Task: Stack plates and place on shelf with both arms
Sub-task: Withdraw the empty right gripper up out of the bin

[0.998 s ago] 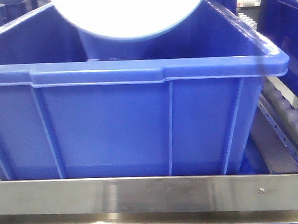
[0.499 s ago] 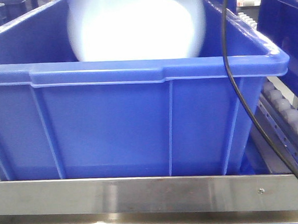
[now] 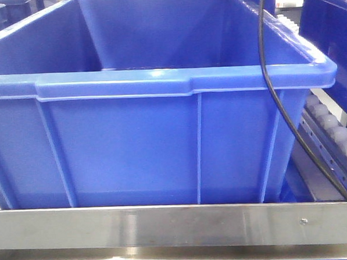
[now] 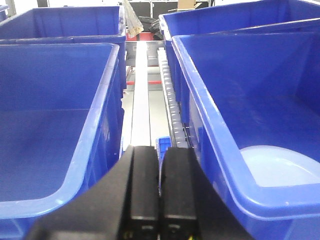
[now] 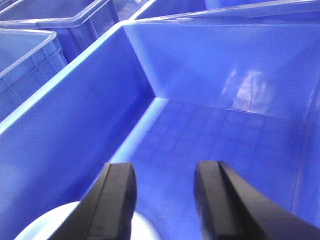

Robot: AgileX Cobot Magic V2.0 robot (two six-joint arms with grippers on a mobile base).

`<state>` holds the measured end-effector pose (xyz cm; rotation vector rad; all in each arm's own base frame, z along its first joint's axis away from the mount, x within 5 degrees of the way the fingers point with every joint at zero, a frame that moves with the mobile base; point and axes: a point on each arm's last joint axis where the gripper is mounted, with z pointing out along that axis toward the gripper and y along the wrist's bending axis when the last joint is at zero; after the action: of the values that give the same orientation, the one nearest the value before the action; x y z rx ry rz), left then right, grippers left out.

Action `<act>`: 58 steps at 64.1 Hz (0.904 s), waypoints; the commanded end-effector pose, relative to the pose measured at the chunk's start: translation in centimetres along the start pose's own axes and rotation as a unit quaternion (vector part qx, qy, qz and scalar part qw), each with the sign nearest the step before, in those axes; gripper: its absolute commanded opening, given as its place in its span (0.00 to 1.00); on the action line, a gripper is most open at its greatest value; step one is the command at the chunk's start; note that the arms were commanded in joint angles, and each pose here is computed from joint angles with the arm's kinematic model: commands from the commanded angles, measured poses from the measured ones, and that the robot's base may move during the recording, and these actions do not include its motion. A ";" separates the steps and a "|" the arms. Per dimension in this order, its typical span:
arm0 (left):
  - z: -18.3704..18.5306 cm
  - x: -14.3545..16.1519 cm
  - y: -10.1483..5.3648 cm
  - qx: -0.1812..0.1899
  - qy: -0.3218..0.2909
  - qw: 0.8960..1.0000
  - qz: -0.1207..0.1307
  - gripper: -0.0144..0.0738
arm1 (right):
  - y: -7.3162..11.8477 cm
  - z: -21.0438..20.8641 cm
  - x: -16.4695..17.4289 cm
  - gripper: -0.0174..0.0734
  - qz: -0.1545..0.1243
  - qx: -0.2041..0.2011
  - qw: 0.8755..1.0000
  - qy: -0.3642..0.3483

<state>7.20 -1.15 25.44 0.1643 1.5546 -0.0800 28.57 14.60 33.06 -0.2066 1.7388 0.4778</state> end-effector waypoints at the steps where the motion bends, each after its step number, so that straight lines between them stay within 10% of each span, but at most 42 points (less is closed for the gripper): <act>1: 0.0 -1.7 0.2 -0.010 -0.049 0.999 -0.001 0.25 | -0.1 -1.9 -3.5 0.46 -0.011 0.000 0.996 -0.086; 14: 0.0 -1.7 0.2 -0.010 -0.049 0.999 -0.001 0.25 | -2.9 -5.1 -4.0 0.23 -0.023 0.048 0.995 -0.081; 40: 0.0 -1.7 0.2 -0.010 -0.049 0.999 -0.001 0.25 | -6.7 -15.8 -1.6 0.23 -0.032 0.160 0.977 -0.137; 58: 0.0 -1.7 0.2 -0.010 -0.049 0.999 -0.001 0.25 | -5.6 -22.1 2.3 0.23 -0.036 0.173 0.970 -0.167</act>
<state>7.20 -1.15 25.44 0.1643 1.5546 -0.0800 12.01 0.73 31.92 0.0711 1.5711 0.1644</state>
